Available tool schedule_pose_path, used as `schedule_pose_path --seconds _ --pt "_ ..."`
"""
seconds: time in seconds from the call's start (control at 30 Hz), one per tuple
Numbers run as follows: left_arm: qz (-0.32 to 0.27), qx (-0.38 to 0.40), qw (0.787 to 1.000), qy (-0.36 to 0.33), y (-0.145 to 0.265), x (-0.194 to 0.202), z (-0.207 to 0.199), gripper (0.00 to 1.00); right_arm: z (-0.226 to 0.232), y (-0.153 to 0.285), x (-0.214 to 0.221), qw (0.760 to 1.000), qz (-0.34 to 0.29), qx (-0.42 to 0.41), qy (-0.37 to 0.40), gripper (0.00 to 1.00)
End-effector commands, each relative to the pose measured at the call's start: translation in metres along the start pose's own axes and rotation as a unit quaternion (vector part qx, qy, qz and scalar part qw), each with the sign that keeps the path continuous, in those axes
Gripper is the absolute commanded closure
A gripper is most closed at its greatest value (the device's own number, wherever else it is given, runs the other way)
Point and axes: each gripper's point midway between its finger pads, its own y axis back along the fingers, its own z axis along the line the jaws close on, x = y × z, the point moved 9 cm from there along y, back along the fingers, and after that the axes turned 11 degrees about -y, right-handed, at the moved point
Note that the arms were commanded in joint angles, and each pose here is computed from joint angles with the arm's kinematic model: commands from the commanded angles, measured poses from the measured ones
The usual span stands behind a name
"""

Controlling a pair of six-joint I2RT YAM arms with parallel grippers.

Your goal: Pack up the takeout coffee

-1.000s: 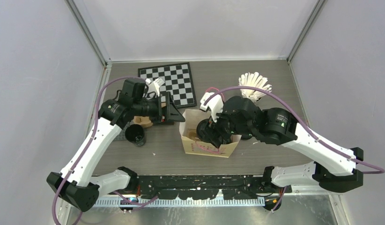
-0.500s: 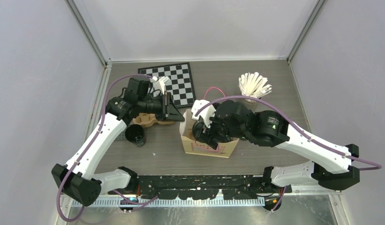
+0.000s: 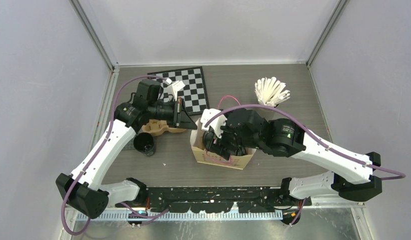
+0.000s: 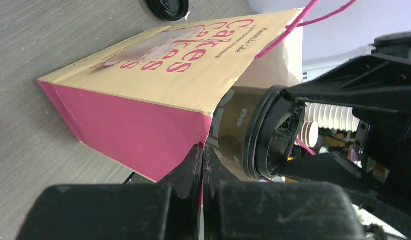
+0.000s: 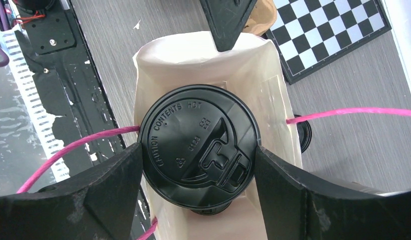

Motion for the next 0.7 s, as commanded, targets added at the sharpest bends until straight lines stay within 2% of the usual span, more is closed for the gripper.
schedule_pose_path --seconds 0.0,0.13,0.27,0.43,0.67 --pt "-0.051 0.068 0.989 -0.124 0.011 -0.011 -0.016 1.00 -0.002 0.005 -0.014 0.999 -0.039 0.003 0.017 0.40" --pt "-0.092 0.115 0.973 -0.179 0.010 -0.015 -0.022 1.00 -0.007 0.007 -0.006 0.998 -0.032 0.019 0.041 0.40" --pt "-0.104 0.130 0.965 -0.201 0.009 -0.020 -0.023 1.00 -0.013 0.011 -0.001 0.997 -0.023 0.044 0.066 0.39" --pt "-0.103 0.126 0.967 -0.195 0.010 -0.021 -0.024 1.00 -0.013 0.007 0.011 0.997 -0.008 0.042 0.066 0.40" --pt "-0.098 0.106 0.977 -0.158 0.009 0.001 -0.016 1.00 -0.012 -0.001 0.025 0.994 -0.025 0.067 0.089 0.40"
